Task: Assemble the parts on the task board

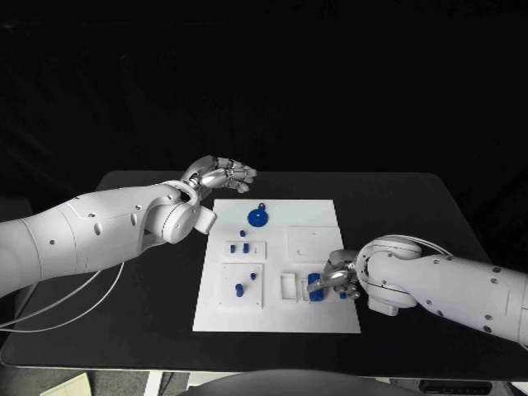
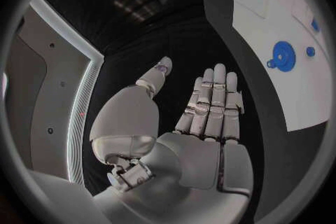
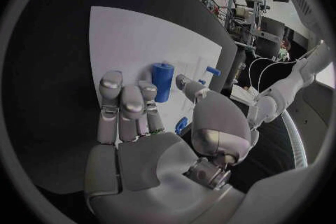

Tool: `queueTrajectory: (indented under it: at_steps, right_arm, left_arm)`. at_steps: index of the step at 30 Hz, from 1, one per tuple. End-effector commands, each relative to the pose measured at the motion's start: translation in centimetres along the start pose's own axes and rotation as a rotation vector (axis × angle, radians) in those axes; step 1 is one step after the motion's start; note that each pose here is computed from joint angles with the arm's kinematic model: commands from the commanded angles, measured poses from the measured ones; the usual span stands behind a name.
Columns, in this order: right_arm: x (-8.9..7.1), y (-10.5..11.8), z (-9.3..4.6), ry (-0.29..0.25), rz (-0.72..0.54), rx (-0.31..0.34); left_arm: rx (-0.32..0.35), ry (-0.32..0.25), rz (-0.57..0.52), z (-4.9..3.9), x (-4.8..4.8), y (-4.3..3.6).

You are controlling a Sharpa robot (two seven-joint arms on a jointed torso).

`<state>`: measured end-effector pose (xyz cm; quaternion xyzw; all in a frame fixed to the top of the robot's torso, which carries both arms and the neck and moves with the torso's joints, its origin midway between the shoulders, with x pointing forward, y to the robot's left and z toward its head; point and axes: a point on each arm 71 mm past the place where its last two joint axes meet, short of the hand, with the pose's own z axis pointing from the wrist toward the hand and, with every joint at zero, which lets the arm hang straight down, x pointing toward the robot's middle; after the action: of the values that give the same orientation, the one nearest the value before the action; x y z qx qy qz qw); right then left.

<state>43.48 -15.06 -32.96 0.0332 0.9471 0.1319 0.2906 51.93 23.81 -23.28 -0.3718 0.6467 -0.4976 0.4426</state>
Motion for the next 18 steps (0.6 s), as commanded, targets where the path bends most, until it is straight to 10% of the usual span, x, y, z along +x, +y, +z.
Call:
queueTrajectory:
  at_steps: [1,18]
  right_arm:
    - [0.82,-0.33,0.36,0.025,-0.016,0.011]
    - [0.93,-0.12,0.30,0.029,0.009,0.007]
  left_arm:
    - [0.008,0.013,-0.011,0.01,0.15,-0.12]
    - [0.003,0.014,-0.011,0.02,0.12,-0.07]
